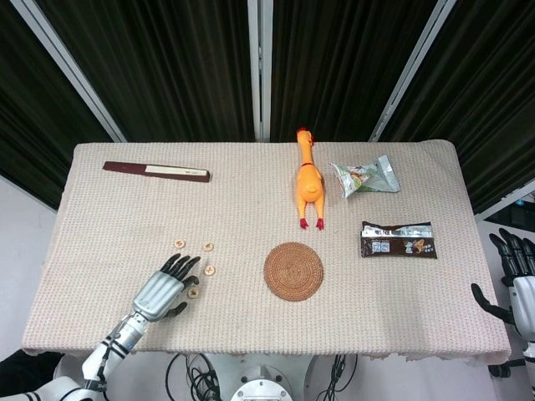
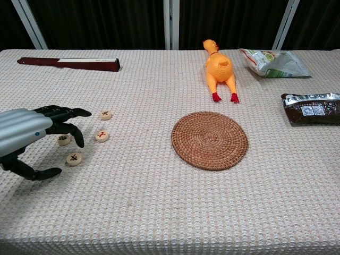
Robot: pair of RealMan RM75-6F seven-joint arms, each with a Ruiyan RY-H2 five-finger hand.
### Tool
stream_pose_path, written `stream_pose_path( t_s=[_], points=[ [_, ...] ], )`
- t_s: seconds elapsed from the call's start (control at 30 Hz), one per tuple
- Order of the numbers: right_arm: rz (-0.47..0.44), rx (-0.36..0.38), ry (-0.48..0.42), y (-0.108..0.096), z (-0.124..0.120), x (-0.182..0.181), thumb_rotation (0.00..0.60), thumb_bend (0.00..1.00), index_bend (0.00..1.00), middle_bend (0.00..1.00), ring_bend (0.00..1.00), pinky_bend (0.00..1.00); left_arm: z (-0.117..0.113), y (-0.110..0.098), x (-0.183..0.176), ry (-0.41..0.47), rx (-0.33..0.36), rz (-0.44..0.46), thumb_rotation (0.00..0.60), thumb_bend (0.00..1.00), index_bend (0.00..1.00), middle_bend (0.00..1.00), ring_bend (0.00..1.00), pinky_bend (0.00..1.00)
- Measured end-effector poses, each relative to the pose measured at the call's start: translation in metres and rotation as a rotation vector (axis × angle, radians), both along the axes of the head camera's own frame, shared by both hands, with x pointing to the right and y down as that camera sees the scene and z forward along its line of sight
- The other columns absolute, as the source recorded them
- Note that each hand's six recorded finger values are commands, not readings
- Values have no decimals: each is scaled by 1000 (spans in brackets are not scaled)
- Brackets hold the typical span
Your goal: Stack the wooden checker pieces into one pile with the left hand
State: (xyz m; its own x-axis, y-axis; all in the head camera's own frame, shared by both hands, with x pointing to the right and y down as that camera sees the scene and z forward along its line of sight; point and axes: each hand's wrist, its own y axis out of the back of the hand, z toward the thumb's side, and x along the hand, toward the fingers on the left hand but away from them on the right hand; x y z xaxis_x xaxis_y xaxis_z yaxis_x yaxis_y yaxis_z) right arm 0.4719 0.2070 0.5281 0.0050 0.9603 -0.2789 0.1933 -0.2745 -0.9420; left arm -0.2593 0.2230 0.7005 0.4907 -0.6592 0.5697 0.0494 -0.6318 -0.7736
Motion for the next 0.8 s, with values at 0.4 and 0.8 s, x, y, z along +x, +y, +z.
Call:
stream_pose_path(
  t_s=[0.4, 0.8],
  points=[
    [7, 1, -1, 0, -1, 2, 600, 258, 0, 0, 0, 0, 7, -1, 0, 10, -6, -12, 600, 307, 434, 20, 0, 0],
    [8, -2, 2, 0, 0, 2, 600, 258, 0, 0, 0, 0, 5, -1, -4, 19, -13, -32, 600, 310, 461, 25, 0, 0]
  ],
)
